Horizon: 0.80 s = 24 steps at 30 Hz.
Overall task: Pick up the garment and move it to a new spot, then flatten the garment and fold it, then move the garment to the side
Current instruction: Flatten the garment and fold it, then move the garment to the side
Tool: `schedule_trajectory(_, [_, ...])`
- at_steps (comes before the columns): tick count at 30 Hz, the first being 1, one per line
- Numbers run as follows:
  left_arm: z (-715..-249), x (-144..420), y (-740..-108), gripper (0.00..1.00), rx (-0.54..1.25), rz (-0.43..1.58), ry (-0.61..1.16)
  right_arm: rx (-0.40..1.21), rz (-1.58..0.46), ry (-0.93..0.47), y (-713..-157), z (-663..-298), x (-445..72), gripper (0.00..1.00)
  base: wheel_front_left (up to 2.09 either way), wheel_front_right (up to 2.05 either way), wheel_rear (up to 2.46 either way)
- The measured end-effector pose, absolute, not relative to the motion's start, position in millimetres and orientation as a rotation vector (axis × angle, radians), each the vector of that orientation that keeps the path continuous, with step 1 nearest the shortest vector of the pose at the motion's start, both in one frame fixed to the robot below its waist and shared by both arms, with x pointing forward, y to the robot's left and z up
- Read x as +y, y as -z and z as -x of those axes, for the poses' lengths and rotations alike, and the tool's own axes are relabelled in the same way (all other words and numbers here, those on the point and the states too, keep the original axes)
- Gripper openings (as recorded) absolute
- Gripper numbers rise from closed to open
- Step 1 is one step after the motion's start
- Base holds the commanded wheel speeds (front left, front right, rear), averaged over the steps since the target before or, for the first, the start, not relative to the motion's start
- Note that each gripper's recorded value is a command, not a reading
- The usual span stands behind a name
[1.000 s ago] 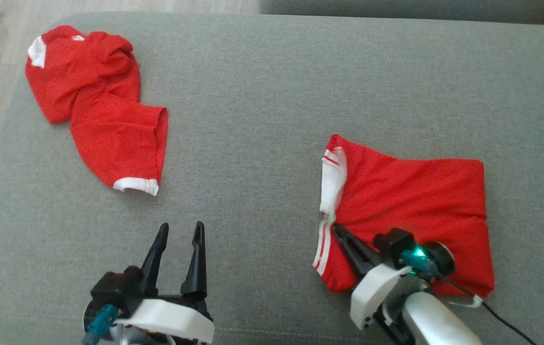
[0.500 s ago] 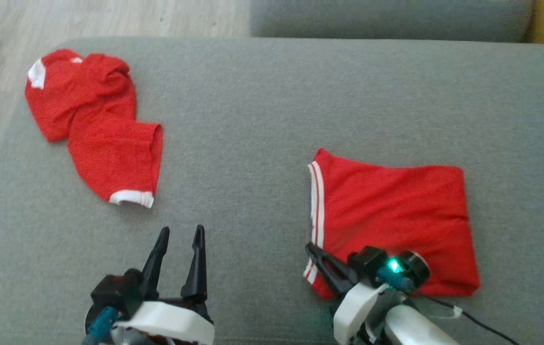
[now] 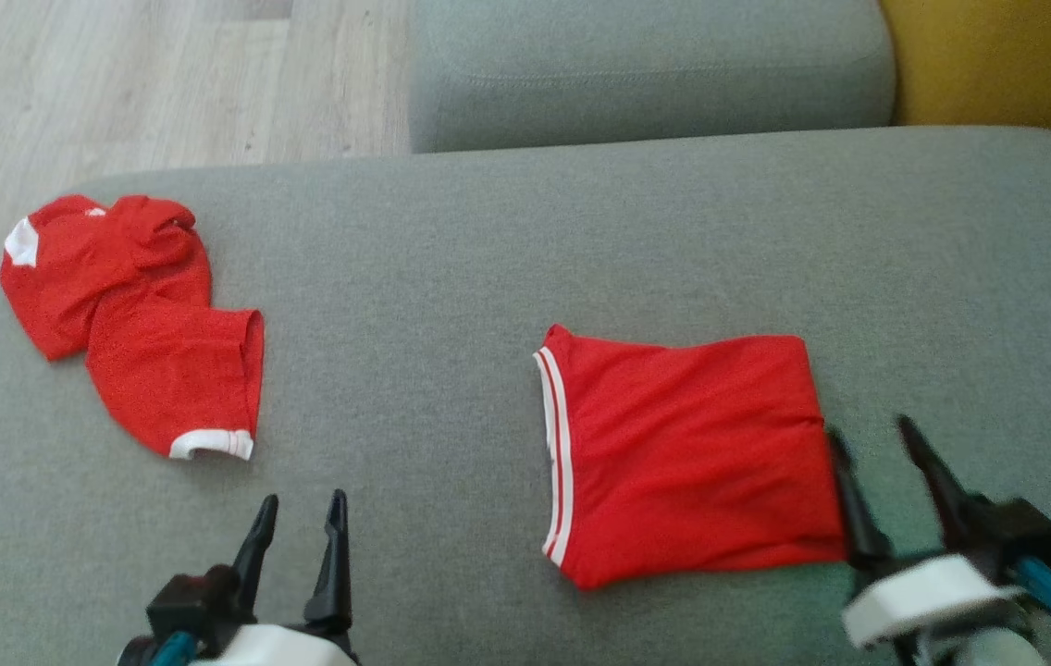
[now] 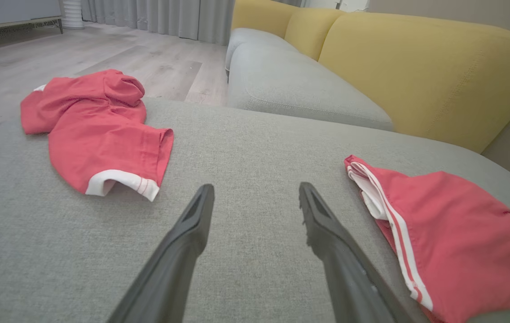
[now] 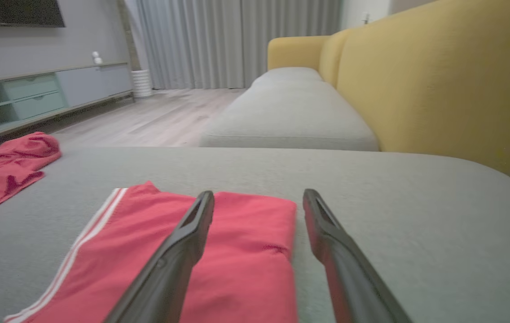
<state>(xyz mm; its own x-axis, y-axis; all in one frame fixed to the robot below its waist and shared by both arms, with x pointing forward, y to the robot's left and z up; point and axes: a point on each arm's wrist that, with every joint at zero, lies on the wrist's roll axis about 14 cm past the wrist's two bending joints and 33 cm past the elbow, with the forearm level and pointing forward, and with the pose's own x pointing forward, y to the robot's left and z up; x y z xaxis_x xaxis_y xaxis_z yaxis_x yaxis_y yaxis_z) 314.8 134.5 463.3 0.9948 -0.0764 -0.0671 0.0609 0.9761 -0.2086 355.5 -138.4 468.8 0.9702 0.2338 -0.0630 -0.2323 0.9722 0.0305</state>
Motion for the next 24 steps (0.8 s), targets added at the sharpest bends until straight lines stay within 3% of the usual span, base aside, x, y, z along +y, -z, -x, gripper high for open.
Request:
schedule_trajectory(6, [-313.5, 142.5, -466.2, 1.0, 0.059, 0.189, 0.066, 0.114, -0.028, -0.109, -451.3, -330.5, -180.3, 1.0, 0.0, 0.0, 0.0])
schedule_trajectory(24, [-289.9, 162.4, -455.9, 1.0, 0.082, 0.174, 0.0, 0.165, -0.071, -0.133, -433.0, -318.9, -169.8, 1.0, 0.0, 0.0, 0.0])
